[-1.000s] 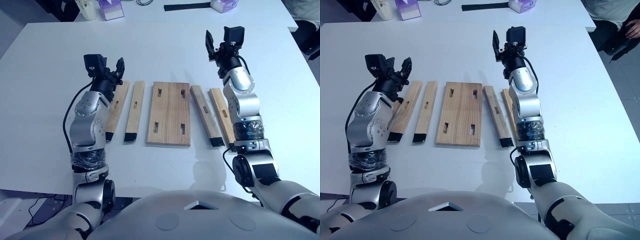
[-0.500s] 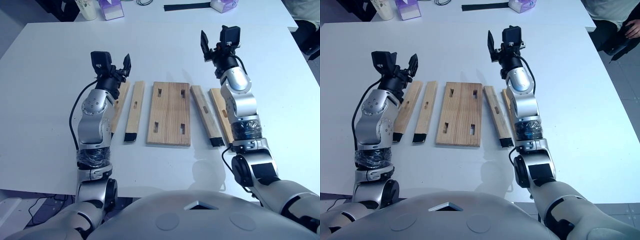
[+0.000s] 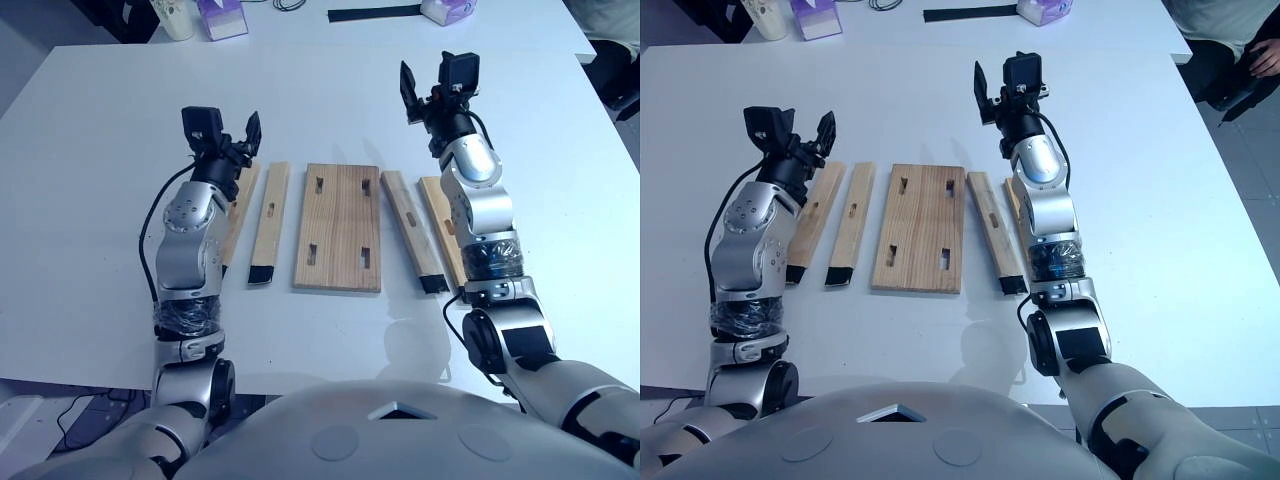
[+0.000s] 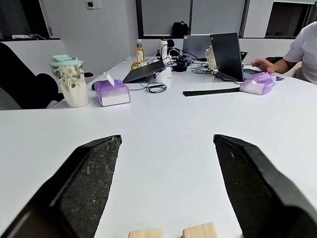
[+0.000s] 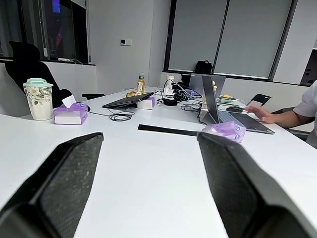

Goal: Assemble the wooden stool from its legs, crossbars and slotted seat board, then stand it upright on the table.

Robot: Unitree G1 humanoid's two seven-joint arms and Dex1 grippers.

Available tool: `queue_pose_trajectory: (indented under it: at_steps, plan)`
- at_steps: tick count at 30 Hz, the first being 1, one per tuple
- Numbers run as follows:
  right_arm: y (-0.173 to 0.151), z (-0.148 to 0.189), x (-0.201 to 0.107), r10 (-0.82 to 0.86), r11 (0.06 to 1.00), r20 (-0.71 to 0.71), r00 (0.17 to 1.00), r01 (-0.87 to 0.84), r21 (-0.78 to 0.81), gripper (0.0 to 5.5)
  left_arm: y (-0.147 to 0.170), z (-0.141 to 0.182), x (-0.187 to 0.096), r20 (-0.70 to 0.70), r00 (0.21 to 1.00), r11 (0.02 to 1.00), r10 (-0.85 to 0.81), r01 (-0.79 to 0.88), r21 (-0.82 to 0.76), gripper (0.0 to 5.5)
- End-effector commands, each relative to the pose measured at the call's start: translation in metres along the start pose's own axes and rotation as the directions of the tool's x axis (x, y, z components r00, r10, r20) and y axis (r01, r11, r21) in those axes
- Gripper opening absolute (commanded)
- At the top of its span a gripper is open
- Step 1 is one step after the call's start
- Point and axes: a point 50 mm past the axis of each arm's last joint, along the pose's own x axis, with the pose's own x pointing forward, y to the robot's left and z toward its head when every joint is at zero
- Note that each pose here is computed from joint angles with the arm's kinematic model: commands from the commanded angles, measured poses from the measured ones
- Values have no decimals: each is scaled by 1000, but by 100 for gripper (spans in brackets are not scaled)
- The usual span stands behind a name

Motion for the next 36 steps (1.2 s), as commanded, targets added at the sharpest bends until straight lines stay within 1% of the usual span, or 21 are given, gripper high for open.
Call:
queue_pose_trajectory:
  at_steps: [1, 5, 10, 16, 21, 23, 26, 28, 31, 34, 36]
  plan:
    - [0, -1, -1, 1, 1000, -5, 1000, -1, 4, 350, 1, -4, 1, -15, 1000, 1000, 9, -9, 8, 345]
    - [3, 2, 2, 13, 1000, 4, 1000, -13, -5, 350, -1, -6, 4, -16, 999, 998, 51, -52, -26, 345]
    - [6, 2, 2, 21, 1000, 8, 1000, -21, -8, 350, -11, -4, 7, -6, 1000, 999, 30, -30, -42, 345]
    - [8, -1, -1, 17, 1000, 1, 1000, -17, 8, 350, -2, -3, 7, -16, 999, 998, 52, -52, -24, 345]
    - [6, -4, -2, -18, 1000, -1, 1000, 18, 21, 350, 12, 5, 10, -32, 999, 999, -22, 23, 36, 345]
    - [5, -4, -3, -21, 1000, -4, 1000, 21, 21, 350, 29, 10, 4, -47, 998, 998, -35, 37, 50, 345]
    - [-1, -7, -7, -35, 999, -14, 999, 35, 13, 350, 53, 20, -9, -89, 993, 997, -80, 81, 8, 345]
    - [-8, -9, -10, -52, 999, -22, 998, 52, 3, 350, 74, 22, -20, -137, 988, 997, -76, 78, 13, 345]
    - [-19, -12, -15, -93, 996, -36, 995, 92, -6, 350, 98, 15, -44, -252, 959, 990, -128, 138, 21, 345]
    - [-25, -17, -23, -111, 994, -57, 992, 110, -18, 350, 109, -2, -70, -395, 898, 973, -194, 227, 37, 345]
    - [-26, -19, -27, -112, 993, -67, 991, 111, -27, 350, 112, -13, -82, -457, 862, 966, -219, 257, 22, 345]
